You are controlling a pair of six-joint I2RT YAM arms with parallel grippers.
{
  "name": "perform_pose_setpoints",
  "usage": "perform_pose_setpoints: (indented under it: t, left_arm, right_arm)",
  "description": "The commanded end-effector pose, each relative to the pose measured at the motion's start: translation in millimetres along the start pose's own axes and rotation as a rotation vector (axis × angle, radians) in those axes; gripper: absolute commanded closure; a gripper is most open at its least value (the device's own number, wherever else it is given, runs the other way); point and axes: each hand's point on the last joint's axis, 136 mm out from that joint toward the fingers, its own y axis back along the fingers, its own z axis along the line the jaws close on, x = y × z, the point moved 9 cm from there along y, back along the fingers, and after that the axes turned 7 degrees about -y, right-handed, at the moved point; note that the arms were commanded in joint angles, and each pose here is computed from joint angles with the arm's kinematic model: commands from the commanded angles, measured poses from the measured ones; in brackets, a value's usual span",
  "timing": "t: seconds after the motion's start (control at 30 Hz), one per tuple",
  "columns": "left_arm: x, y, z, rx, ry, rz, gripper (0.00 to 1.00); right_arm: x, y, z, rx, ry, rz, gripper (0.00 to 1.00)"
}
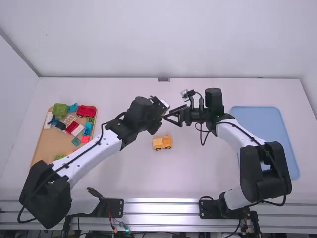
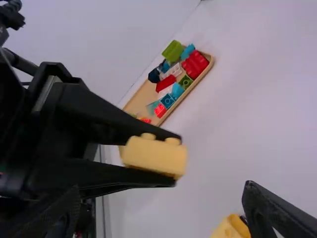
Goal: Assemble lego blocks to make yellow taxi
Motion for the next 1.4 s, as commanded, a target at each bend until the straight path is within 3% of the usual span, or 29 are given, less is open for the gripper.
perform_pose_setpoints:
  t: [0.0, 0.13, 0.3, 0.53, 0.73, 1.13, 1.37]
  left_arm:
    - [5.6, -11.9, -3.1, -0.026, -0.044, 0.031, 0.98]
    - [5.3, -19.0, -4.7, -0.013, -0.046, 0.02, 0.99]
    - [4.9, -19.8, -8.7, 0.029, -0.051, -0.008, 0.99]
    - [20.4, -20.0, -9.2, -0.038, -0.078, -0.02, 0.99]
    - [13.0, 4.8, -18.5, 0.047, -0.207, -0.136, 0.99]
    - [12.2, 10.5, -19.2, 0.034, -0.268, -0.173, 0.99]
    - [13.2, 3.3, -19.4, 0.037, -0.26, -0.174, 0.99]
  right_arm:
    - [-6.8, 2.0, 5.6, 0.023, 0.007, -0.012, 0.18]
    - [-4.5, 3.0, -4.2, 0.129, -0.034, -0.025, 0.25]
    - [-2.8, 1.9, -7.8, 0.133, -0.047, -0.02, 0.28]
    - [-4.0, 8.7, -9.2, 0.047, -0.042, -0.017, 0.25]
    - [-4.8, 12.5, -9.9, 0.038, -0.052, -0.022, 0.22]
    - [3.5, -12.9, 3.3, 0.005, -0.035, 0.04, 0.23]
    - [2.7, -12.0, -0.1, 0.04, -0.065, 0.028, 0.34]
